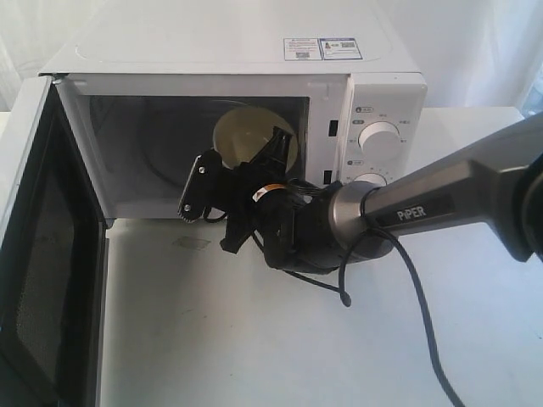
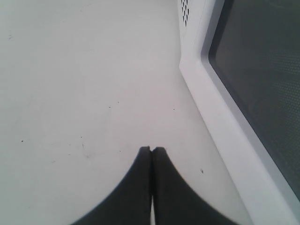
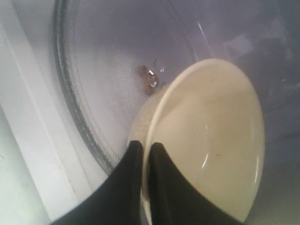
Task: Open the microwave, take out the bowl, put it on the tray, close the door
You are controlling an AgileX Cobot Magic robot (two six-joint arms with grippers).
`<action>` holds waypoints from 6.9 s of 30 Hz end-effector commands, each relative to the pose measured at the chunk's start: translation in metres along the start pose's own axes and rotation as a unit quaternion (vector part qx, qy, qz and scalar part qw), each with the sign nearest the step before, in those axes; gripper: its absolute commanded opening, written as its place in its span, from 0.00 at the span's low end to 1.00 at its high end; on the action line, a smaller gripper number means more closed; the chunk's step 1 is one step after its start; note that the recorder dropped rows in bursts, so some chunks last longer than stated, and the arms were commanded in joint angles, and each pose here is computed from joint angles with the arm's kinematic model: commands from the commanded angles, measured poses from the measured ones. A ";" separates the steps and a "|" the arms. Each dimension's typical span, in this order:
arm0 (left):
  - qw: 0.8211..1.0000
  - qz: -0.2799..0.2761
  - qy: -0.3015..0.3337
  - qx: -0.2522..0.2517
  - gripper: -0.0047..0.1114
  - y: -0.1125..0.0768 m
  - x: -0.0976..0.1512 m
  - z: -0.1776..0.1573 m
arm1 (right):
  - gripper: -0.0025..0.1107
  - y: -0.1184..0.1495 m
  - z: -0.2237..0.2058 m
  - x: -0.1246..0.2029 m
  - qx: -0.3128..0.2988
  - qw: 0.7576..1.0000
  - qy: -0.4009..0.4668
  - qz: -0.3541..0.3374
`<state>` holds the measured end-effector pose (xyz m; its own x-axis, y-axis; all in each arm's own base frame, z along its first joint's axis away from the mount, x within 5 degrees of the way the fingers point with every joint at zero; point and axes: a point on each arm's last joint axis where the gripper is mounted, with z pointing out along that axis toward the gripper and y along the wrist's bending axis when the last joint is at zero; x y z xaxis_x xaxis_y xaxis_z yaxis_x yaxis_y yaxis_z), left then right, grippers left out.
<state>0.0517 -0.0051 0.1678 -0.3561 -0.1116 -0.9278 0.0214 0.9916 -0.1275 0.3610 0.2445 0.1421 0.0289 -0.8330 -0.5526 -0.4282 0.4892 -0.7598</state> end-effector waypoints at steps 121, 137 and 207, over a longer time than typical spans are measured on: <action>1.000 -0.003 0.000 0.001 0.04 0.000 0.001 0.000 | 0.42 -0.076 -0.152 0.102 -0.153 0.946 0.252 0.131; 1.000 -0.003 0.000 0.001 0.04 0.000 0.001 0.000 | 0.42 -0.132 -0.245 0.029 -0.049 0.971 0.014 0.233; 1.000 -0.003 0.000 0.001 0.04 0.000 0.001 0.000 | 0.02 -0.033 -0.336 0.037 -0.298 0.801 -0.168 0.492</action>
<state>0.0517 -0.0051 0.1678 -0.3561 -0.1116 -0.9278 0.0214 0.9916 -0.1275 0.0734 0.1076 0.2635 -0.4002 0.0608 -0.9144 -0.7300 0.5821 0.3582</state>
